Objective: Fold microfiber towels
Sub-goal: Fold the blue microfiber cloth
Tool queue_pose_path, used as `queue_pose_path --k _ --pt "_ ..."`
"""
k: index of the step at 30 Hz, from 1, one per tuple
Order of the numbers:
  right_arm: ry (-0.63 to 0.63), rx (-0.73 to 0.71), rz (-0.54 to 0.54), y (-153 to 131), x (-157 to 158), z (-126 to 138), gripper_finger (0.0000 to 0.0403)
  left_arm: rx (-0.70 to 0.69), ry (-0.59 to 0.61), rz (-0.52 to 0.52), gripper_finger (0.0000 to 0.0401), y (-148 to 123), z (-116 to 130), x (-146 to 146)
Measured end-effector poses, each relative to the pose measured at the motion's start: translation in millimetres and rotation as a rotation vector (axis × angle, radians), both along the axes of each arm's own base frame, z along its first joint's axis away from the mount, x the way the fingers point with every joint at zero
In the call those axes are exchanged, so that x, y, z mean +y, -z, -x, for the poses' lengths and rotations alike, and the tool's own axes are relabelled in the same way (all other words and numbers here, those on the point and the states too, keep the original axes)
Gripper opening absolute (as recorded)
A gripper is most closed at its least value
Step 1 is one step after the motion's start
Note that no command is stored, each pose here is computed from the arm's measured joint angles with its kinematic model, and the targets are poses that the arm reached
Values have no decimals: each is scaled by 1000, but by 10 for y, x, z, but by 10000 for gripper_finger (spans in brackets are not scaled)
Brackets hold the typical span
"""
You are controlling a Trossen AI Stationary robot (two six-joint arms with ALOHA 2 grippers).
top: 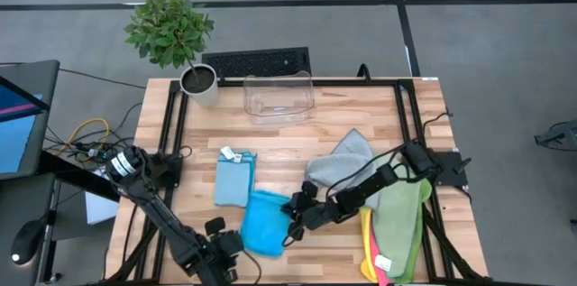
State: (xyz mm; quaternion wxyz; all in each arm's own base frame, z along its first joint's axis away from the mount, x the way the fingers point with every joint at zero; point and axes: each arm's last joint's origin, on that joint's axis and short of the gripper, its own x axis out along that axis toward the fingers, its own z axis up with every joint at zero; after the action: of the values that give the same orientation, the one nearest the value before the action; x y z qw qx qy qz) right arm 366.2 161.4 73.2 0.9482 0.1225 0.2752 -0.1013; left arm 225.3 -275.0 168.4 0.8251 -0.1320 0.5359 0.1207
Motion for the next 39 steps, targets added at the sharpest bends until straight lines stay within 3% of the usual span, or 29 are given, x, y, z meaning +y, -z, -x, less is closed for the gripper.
queue_pose_path --k 2,4,7,9,12,16,20,25,28,32,39 --pt "6 2 4 6 -18 -6 75 2 6 -25 162 -68 28 -29" --pt "7 2 2 21 -20 -11 75 -56 -8 -115 162 -141 57 -31" --pt "9 7 -1 26 -21 -9 75 -346 15 -329 162 -283 55 -89" --pt "10 10 1 29 -22 -7 75 -457 25 -466 159 -305 49 -59" --pt "10 -2 -4 24 -22 -12 75 -456 -4 -530 148 -180 -63 108" --pt "-13 -7 33 -11 -16 -9 75 -434 49 -483 125 101 -292 281" --pt "5 -45 100 -194 4 17 75 -444 174 -357 97 207 -470 334" --pt "43 -101 165 -379 5 17 75 -371 172 -272 60 401 -418 468" --pt "63 -103 131 -290 -25 -21 75 -310 128 -233 39 574 -308 578" --pt "75 -43 105 58 -32 -26 75 -326 65 -227 17 622 -263 613" --pt "130 -19 53 197 -91 -46 75 -274 87 -171 2 607 -235 573"
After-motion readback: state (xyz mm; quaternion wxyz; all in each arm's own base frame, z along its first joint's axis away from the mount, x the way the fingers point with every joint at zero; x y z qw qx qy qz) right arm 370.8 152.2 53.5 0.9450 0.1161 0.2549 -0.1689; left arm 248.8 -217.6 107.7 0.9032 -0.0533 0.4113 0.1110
